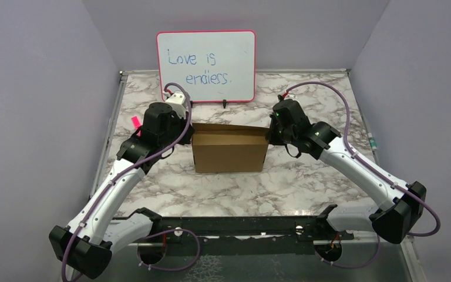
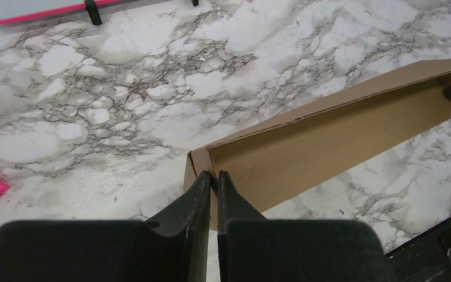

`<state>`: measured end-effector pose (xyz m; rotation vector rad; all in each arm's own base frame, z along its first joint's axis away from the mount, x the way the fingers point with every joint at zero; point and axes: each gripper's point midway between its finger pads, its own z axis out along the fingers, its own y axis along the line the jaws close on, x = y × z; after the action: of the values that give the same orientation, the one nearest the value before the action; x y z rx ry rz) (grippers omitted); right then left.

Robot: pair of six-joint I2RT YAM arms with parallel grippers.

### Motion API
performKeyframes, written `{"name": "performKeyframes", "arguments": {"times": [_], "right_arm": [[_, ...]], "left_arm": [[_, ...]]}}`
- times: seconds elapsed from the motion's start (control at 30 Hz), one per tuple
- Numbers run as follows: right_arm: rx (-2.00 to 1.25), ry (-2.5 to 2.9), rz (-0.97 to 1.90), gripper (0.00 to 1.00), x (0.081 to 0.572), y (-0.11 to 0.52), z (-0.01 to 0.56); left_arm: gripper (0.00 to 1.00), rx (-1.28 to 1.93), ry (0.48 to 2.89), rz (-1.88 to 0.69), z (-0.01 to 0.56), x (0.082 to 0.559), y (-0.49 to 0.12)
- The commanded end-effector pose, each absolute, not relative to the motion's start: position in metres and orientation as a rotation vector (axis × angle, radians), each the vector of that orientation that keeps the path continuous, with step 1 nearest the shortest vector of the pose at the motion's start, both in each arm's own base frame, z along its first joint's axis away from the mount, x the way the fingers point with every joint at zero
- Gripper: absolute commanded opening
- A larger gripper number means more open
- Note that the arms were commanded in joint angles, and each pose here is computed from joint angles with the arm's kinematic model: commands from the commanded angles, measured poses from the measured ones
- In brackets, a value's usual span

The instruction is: Fold the paper box

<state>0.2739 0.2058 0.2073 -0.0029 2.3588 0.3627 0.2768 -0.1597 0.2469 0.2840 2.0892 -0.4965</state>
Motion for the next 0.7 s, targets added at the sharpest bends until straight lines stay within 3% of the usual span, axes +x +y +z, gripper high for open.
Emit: {"name": "performKeyframes", "arguments": {"times": [0.0,0.37,0.67], "right_arm": [[-0.068,2.510,0.409,0.01,0.245,0.220,0.172],[-0.094,2.510,0.391,0.01,0.240,0.224,0.164],[-0.141,2.502,0.382,0.01,0.225,0.236,0.154]], "left_arm": [[0.08,0.350,2.091,-0.515,0.252,0.270,-0.169],[0.05,0.147,2.016,-0.737,0.281,0.266,-0.186],[0.05,0.162,2.017,-0.639,0.274,0.268,-0.173]]}}
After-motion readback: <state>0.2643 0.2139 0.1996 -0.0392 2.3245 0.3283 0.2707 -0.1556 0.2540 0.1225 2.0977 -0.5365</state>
